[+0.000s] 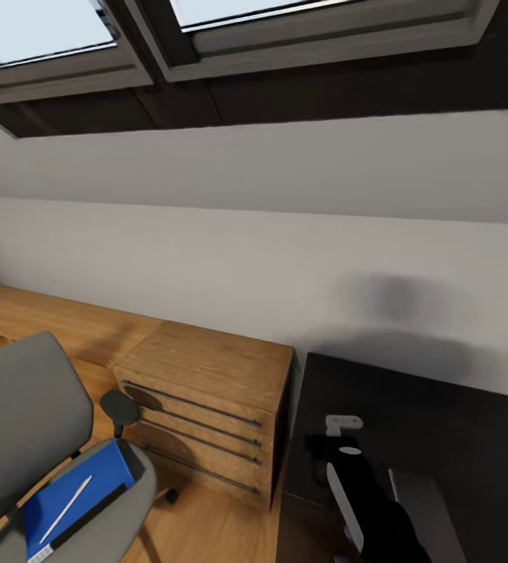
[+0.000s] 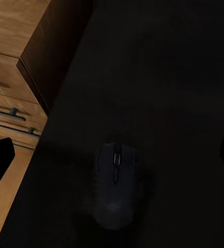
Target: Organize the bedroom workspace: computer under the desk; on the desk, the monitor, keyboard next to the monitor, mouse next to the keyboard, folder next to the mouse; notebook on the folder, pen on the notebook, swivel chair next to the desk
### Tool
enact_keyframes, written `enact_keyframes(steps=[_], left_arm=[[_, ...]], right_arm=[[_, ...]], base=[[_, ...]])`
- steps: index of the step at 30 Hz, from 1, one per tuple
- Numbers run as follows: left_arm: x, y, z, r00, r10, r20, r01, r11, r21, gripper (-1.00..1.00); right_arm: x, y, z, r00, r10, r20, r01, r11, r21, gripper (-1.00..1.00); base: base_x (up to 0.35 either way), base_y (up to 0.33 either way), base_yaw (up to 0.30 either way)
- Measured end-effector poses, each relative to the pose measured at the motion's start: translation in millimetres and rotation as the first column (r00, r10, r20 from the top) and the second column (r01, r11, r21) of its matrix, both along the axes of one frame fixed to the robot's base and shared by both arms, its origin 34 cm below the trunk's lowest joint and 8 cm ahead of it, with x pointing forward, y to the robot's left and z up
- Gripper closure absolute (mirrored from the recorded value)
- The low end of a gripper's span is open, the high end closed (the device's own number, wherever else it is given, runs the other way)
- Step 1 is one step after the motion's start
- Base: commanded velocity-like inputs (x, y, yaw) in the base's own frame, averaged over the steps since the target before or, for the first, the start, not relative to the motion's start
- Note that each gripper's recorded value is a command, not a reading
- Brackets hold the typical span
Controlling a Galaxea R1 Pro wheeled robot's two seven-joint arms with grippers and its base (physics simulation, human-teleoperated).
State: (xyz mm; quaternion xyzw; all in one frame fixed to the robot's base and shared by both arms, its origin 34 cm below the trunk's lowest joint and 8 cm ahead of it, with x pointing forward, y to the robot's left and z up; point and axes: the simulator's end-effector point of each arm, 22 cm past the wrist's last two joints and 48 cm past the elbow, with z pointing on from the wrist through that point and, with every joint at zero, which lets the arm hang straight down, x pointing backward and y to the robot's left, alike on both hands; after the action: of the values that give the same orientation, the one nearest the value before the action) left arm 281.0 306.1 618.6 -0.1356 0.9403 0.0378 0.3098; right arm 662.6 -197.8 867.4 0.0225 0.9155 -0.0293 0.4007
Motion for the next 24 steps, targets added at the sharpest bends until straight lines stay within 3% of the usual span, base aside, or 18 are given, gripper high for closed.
enact_keyframes(steps=[7,24], left_arm=[[0,-1,0,1.000,-0.001,0.000,0.001,1.000,-0.003,-1.00],[3,-4,-12,1.000,0.006,-0.001,-0.006,1.000,-0.005,-1.00]], right_arm=[[6,-12,5,0.999,-0.010,0.036,0.010,1.000,-0.015,-1.00],[3,-13,-17,1.000,-0.012,0.009,0.012,1.000,-0.022,-1.00]], base=[[0.019,0.000,0.000],[0.000,0.000,0.000]])
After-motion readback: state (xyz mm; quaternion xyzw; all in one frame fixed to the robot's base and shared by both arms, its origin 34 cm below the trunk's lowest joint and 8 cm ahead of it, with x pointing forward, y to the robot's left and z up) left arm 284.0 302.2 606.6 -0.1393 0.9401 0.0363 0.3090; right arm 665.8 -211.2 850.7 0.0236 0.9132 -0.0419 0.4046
